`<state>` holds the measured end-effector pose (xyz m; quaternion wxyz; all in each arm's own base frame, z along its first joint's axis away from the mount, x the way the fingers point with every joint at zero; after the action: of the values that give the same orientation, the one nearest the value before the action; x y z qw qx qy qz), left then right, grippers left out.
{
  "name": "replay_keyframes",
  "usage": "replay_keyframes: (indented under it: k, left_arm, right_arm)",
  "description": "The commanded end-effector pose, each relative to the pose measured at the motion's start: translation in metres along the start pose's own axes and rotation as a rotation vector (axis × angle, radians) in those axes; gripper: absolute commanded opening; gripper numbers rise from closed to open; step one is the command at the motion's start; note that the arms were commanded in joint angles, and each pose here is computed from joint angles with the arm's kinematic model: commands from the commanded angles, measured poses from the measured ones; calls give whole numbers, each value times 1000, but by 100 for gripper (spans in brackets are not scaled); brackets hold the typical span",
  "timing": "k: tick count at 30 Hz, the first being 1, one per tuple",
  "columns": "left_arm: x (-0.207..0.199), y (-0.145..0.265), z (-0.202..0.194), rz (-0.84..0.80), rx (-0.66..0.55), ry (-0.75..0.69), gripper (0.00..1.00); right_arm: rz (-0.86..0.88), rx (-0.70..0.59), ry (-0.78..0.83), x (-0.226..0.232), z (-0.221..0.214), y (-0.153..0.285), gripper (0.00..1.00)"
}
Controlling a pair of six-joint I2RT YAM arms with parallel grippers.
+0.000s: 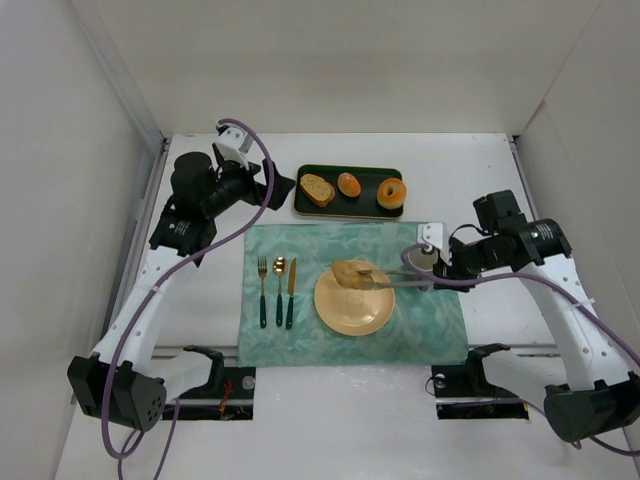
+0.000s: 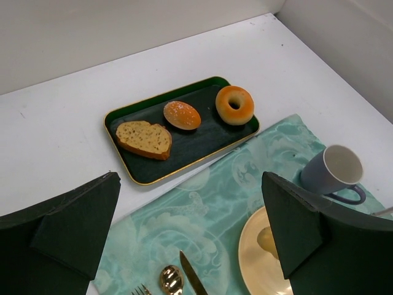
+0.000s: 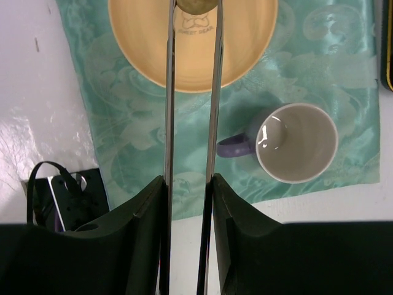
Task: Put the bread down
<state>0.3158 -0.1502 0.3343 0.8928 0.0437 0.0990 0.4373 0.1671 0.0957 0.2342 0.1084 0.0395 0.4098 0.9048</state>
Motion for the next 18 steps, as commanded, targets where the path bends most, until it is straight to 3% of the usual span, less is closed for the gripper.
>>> replay_keyframes:
  k: [1,10,18]
  left_arm:
    - [0,0,9,-1,-41,-36,100]
    - [1,-2,6,0,-32,-32,100]
    - [1,-2,6,0,-32,-32,100]
  right_arm:
    - [45,17,88,12,-4,-2,30]
    - [108,114,89,13,-22,-21,31]
    - [84,136,74,13,-29,-22,52]
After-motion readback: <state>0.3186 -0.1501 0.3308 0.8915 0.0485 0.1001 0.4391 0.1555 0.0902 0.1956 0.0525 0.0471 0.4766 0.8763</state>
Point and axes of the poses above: each gripper's point midway between its finger pads, its own y axis back along the fingers, its own x axis along the line the jaws close on, z = x × y, the point moved 3 cm from there along y, back along the fingers, and after that the axes turned 3 degrees about -y, right-handed, at the moved point
